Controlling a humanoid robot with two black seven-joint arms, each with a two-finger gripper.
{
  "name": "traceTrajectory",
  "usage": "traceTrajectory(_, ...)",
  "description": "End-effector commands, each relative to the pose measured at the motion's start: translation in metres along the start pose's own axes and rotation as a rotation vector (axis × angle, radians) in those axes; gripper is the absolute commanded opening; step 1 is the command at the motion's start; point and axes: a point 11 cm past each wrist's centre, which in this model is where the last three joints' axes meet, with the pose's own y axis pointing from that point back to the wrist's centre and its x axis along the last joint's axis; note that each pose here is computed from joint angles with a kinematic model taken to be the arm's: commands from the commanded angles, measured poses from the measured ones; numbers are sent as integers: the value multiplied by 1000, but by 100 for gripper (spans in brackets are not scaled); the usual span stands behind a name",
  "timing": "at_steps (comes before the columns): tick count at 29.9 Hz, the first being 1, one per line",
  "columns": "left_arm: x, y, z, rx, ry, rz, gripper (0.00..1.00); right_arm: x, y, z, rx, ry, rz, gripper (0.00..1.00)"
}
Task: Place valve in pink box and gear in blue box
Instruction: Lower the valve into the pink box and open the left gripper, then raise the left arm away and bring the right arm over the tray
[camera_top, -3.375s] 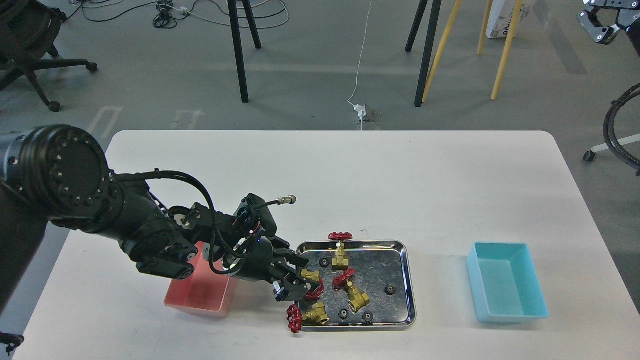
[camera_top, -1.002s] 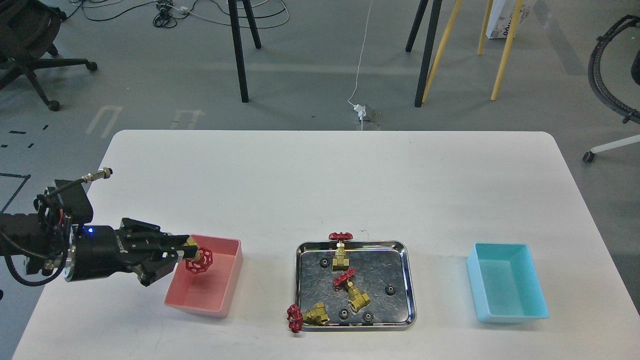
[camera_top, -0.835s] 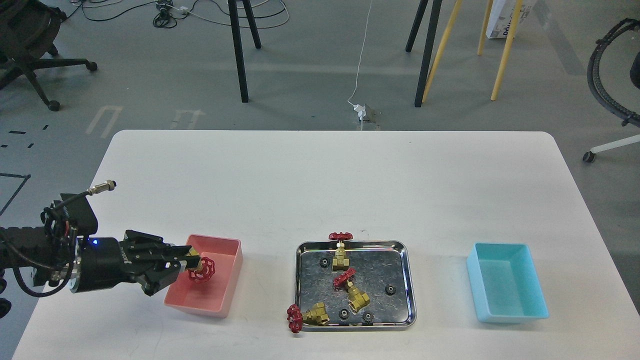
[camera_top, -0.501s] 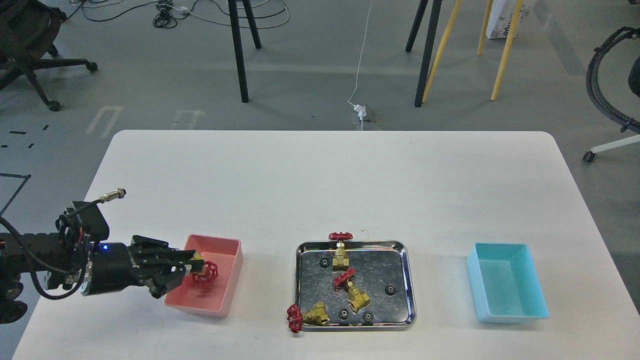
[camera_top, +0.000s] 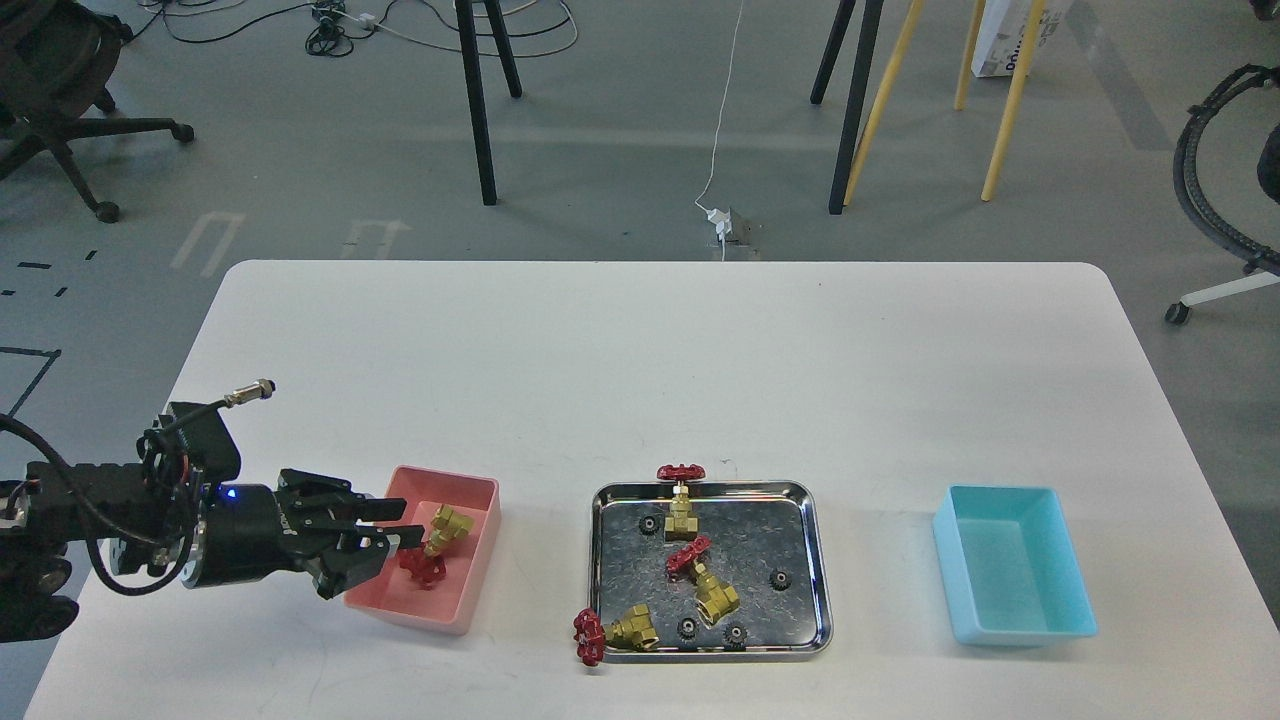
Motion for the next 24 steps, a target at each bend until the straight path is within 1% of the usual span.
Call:
traceTrajectory(1, 8, 2, -3, 12, -2, 27, 53, -6, 1, 8, -24, 6, -23, 99)
traceTrajectory(3, 22, 1, -5, 22, -3, 77, 56, -14, 3, 19, -70, 27, -54, 99)
traceTrajectory(6, 52, 16, -17, 75, 8, 186, 57, -28, 8, 40, -189, 136, -133, 99)
traceTrajectory(9, 99, 24, -17, 79, 66, 306, 57, -47, 16, 68, -328, 288, -255, 99)
traceTrajectory(12, 147, 36, -10, 46, 254, 458, 58, -71, 27, 94, -465, 539, -438, 99)
traceTrajectory(15, 187, 40, 2, -44, 480, 610, 59, -95, 40, 117, -567, 816, -653, 99)
traceTrajectory(17, 214, 37, 15, -136, 595, 679, 59, -105, 54, 136, -632, 982, -793, 99)
traceTrajectory(20, 241, 25, 37, -293, 748, 690, 59, -115, 75, 161, -717, 1221, -1013, 99)
traceTrajectory(24, 268, 5, 72, -514, 893, 681, 59, -139, 118, 196, -794, 1374, -1356, 99)
